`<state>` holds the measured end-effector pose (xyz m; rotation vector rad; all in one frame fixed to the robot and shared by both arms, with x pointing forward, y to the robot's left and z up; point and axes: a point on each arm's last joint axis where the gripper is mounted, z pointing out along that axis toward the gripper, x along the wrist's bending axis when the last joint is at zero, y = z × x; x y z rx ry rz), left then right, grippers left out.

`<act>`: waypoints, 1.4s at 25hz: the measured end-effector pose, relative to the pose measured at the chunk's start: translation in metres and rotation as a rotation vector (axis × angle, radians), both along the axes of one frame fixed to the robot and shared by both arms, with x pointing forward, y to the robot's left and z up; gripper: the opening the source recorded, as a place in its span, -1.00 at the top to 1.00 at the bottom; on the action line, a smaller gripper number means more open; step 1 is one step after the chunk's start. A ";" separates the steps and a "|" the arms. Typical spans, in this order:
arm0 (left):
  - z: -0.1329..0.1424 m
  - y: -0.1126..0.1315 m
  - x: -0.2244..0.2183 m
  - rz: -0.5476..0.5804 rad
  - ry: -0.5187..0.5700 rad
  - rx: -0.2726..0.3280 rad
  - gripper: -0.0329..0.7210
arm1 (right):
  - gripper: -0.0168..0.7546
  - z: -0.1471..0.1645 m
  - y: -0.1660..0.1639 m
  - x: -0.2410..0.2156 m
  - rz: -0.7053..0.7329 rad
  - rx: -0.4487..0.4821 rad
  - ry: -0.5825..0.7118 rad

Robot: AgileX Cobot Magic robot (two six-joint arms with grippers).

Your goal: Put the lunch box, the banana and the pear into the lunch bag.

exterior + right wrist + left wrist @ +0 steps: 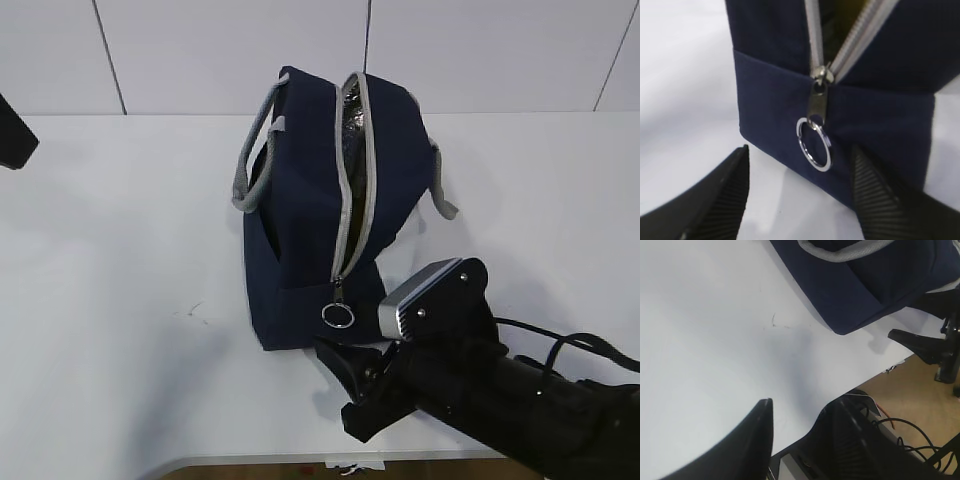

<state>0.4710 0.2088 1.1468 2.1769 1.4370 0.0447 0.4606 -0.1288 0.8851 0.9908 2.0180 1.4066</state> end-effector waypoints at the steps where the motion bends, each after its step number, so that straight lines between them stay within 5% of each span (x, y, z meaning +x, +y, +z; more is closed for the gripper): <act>1: 0.000 0.000 0.000 0.000 0.000 0.000 0.10 | -0.31 -0.002 0.001 0.002 0.000 -0.003 0.004; 19: 0.000 0.000 0.000 0.002 0.001 -0.003 0.10 | -0.29 -0.005 0.012 0.009 0.038 0.027 0.011; 27: 0.000 0.000 0.000 0.002 0.001 -0.003 0.14 | 0.23 -0.005 0.013 0.009 0.043 0.028 0.012; 35: 0.000 0.000 0.000 0.002 0.001 -0.003 0.23 | 0.32 -0.005 0.012 0.009 0.036 0.038 0.021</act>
